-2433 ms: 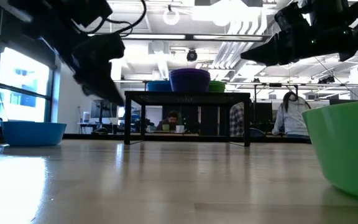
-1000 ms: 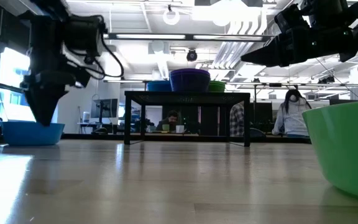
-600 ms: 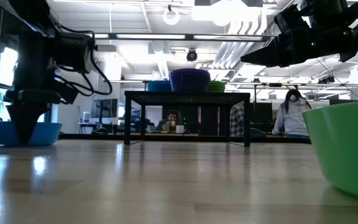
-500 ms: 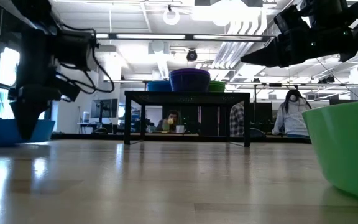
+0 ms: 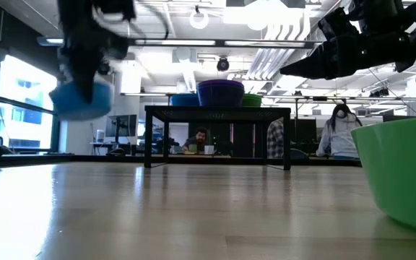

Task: Pick & Place Mini bowls
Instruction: Stack the top blue bowl on the blue bowl on the shelf

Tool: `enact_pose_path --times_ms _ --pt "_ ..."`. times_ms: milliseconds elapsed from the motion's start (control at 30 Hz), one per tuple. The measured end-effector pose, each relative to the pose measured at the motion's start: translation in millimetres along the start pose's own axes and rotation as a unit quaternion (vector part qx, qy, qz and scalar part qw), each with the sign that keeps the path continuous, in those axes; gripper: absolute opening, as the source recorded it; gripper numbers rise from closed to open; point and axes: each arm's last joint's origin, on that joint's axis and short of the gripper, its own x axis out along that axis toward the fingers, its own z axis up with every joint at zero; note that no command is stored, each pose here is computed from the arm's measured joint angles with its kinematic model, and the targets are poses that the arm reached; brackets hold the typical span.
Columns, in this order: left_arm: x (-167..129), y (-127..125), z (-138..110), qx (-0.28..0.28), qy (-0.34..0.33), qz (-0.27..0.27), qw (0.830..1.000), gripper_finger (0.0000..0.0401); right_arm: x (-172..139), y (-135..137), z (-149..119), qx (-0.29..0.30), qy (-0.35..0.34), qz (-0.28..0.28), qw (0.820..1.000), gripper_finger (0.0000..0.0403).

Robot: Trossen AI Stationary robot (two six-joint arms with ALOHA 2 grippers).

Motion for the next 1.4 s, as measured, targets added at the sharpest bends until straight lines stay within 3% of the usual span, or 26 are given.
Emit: enact_pose_path --times_ms 133,333,533,700,933,1067,1400 --pt "-39 -1 20 0.033 -0.075 0.001 0.997 0.0003 0 0 0 -0.001 0.0 0.0 1.0 0.0001" --pt "-96 20 58 0.017 -0.176 0.021 0.984 0.0002 0 0 1 -0.001 -0.005 -0.001 1.0 0.0002" --pt "-127 47 108 0.063 -0.215 0.031 0.974 0.0001 0 0 2 0.003 -0.008 -0.002 1.0 0.0001" --pt "-118 55 158 0.116 -0.204 0.041 0.971 0.0001 0 0 2 0.004 -0.008 -0.002 1.0 0.0001" --pt "-86 55 206 0.192 -0.172 0.081 0.963 0.0 0 0 2 0.004 -0.008 -0.002 1.0 0.0001" --pt "-60 54 218 0.23 -0.131 0.117 0.957 0.0 0 0 1 0.004 -0.008 -0.002 1.0 0.0002" --pt "-22 60 236 0.282 -0.097 0.117 0.947 0.0 0 0 1 0.004 -0.008 -0.002 1.0 0.0001"
